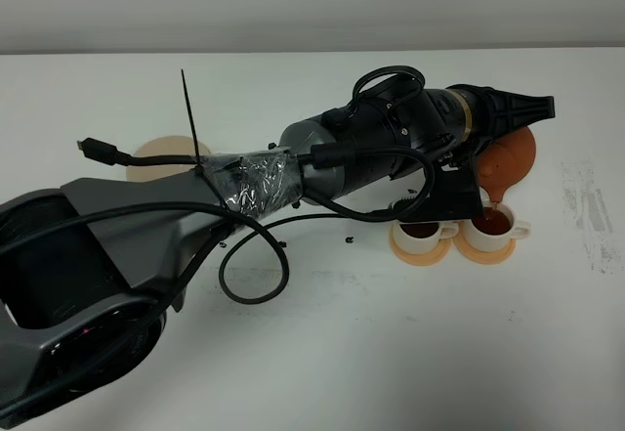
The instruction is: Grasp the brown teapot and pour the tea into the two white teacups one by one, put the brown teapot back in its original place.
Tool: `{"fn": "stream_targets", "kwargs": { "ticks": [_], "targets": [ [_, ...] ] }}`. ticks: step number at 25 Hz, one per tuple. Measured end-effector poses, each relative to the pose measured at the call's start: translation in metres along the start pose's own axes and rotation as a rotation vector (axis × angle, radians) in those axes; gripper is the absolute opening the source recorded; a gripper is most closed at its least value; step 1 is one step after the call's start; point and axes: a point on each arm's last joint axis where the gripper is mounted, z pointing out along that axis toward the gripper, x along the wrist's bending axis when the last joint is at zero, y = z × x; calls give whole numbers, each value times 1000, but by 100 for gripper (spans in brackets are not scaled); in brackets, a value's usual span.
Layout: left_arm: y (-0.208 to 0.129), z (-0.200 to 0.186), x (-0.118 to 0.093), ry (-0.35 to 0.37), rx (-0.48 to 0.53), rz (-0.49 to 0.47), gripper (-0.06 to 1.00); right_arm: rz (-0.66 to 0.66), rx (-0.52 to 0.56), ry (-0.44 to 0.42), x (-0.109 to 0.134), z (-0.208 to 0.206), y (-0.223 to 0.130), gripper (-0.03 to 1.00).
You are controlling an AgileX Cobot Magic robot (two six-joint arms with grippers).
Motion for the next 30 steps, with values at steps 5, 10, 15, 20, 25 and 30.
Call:
{"fn": "stream_targets", "kwargs": {
  "ticks": [5,10,15,20,25,30],
  "targets": [
    [2,0,3,7,6,32,13,0,0,0,0,0,0,43],
    [1,-1,5,13,15,56,13,0,0,0,0,0,0,43],
    [3,-1,7,18,18,76,13,0,0,0,0,0,0,43],
    [3,-1,8,21,19,74,13,0,0,0,0,0,0,43],
    [5,-1,7,19,-5,-24,13,0,0,0,0,0,0,43],
    [1,-5,4,-11,-19,-117,13,0,0,0,0,0,0,43]
  ]
}}
